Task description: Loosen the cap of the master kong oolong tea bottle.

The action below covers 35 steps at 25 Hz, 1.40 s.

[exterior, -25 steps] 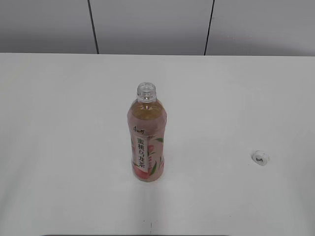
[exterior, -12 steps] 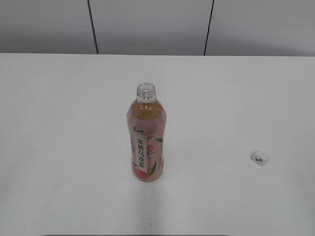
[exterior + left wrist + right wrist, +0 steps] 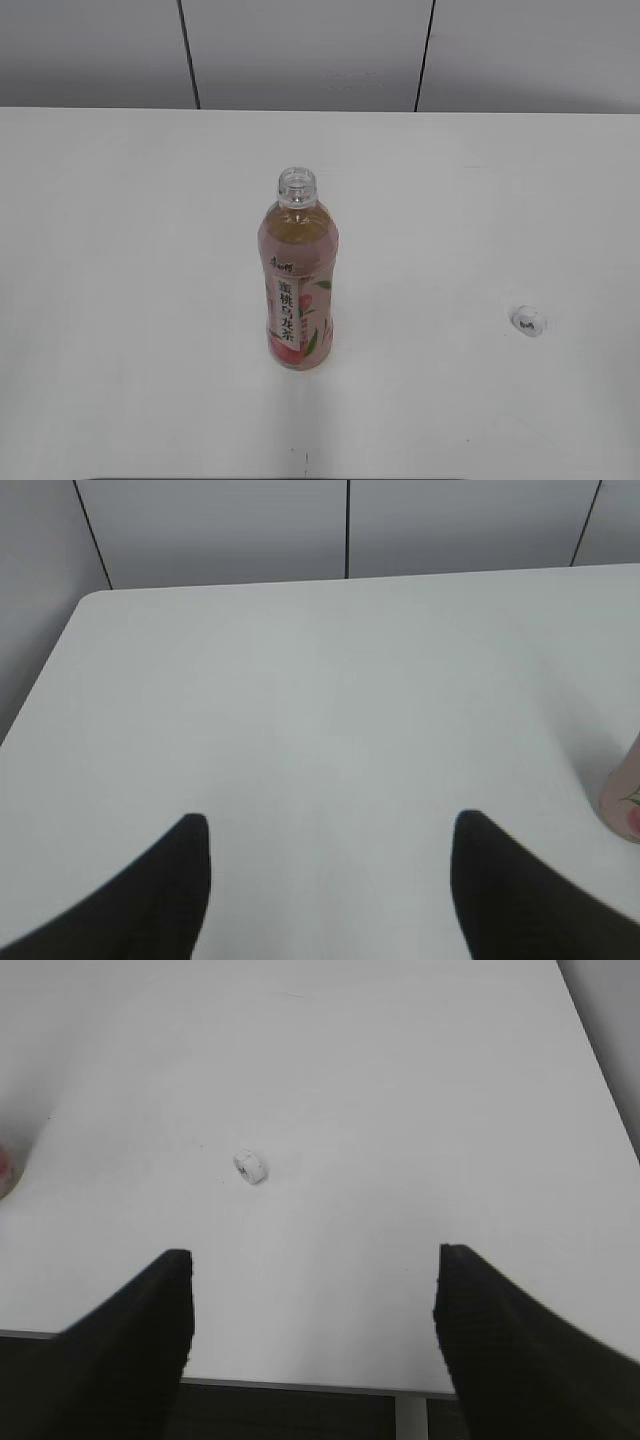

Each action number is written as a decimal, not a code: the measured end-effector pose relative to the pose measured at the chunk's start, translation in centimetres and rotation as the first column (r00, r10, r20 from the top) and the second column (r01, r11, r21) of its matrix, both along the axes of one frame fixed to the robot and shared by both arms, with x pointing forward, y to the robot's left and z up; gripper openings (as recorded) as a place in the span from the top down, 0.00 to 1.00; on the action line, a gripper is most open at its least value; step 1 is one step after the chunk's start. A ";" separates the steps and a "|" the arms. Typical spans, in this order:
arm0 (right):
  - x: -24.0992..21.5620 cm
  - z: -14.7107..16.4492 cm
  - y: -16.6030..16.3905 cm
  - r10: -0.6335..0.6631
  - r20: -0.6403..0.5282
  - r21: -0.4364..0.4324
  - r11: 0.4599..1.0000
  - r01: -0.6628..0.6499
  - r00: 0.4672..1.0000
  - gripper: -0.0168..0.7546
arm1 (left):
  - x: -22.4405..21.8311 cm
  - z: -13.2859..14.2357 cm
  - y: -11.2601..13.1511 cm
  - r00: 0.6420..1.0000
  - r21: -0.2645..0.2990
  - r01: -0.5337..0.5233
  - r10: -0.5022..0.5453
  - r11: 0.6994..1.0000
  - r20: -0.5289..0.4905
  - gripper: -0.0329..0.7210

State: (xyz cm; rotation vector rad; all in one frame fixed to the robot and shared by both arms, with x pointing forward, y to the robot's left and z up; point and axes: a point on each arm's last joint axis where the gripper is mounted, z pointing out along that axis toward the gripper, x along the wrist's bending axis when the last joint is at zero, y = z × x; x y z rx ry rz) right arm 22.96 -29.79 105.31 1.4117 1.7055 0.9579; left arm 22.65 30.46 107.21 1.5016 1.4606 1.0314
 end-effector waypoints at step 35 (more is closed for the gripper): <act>0.0 0.0 0.1 -0.071 0.000 0.000 0.998 0.071 0.998 0.25 | 0.0 0.0 -0.7 0.998 -0.057 0.065 -0.065 0.996 0.000 0.39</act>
